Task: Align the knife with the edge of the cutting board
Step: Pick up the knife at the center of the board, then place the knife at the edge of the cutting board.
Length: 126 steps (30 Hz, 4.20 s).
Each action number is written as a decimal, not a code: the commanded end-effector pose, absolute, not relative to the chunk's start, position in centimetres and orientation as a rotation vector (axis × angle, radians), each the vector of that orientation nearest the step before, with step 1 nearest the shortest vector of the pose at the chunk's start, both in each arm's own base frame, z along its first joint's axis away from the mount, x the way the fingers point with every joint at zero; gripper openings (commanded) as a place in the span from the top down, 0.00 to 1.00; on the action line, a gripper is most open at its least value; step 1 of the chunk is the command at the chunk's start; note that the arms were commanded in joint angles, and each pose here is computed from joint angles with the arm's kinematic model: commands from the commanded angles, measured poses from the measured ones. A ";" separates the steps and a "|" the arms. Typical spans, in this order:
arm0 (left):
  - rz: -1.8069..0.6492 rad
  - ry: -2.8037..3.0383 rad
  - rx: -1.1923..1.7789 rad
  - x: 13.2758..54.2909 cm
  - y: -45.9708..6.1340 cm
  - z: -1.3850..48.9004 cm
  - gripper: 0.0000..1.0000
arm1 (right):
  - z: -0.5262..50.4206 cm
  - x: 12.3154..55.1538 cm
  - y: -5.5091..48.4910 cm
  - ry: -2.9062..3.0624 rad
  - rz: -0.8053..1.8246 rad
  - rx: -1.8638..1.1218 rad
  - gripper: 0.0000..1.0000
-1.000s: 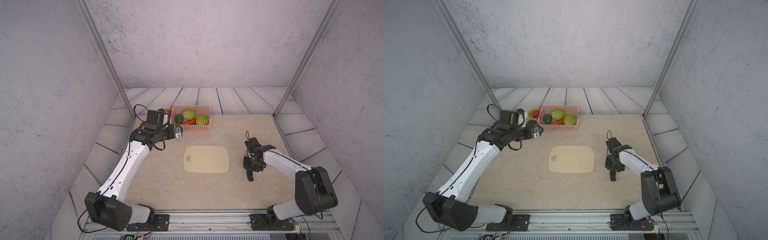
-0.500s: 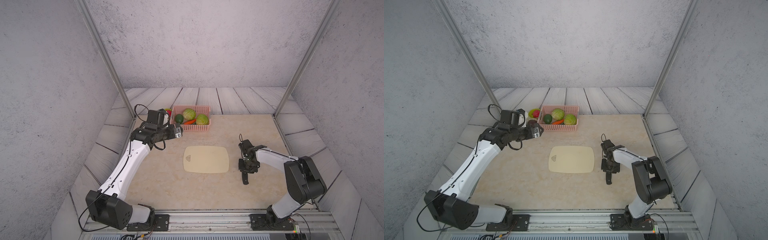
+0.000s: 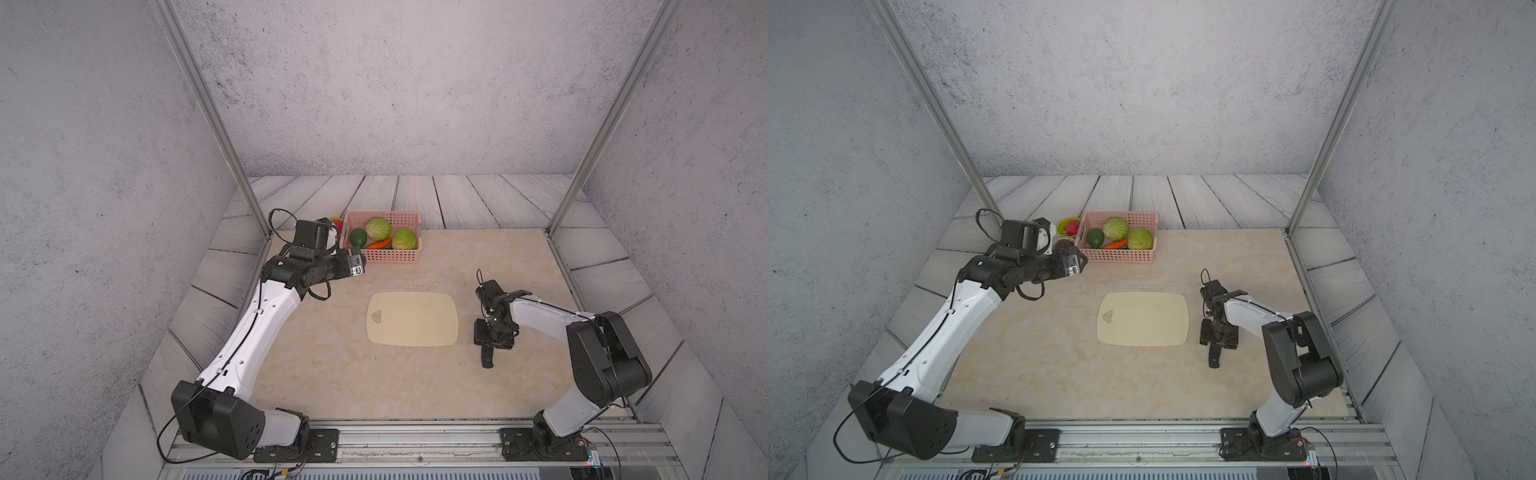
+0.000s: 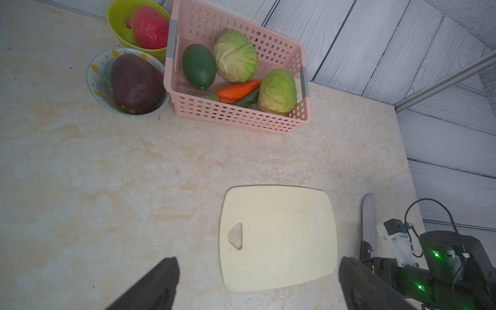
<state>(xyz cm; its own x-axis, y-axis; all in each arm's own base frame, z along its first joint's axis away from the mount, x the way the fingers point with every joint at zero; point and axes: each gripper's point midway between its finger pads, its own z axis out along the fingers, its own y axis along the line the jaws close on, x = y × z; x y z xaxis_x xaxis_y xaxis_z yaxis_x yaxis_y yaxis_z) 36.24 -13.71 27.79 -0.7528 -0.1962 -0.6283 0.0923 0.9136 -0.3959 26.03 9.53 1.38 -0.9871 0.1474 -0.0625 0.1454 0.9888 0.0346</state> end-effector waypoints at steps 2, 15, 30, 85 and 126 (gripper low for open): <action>-0.539 2.370 -0.086 36.5 -13.6 27.3 0.02 | 0.6 23.1 9.5 3.164 0.043 0.239 0.35; -0.544 2.371 -0.086 36.4 -13.6 27.3 0.02 | 0.4 21.8 10.2 3.177 0.059 0.227 0.41; -0.546 2.375 -0.085 36.5 -13.6 27.2 0.02 | 0.9 24.4 10.5 3.171 0.023 0.221 0.40; -0.554 2.379 -0.088 36.5 -13.6 27.1 0.02 | 5.6 30.1 7.4 2.957 -0.090 0.359 1.00; -0.460 2.365 -0.137 36.9 -11.6 27.2 0.02 | 5.3 28.9 21.8 3.000 0.084 0.148 1.00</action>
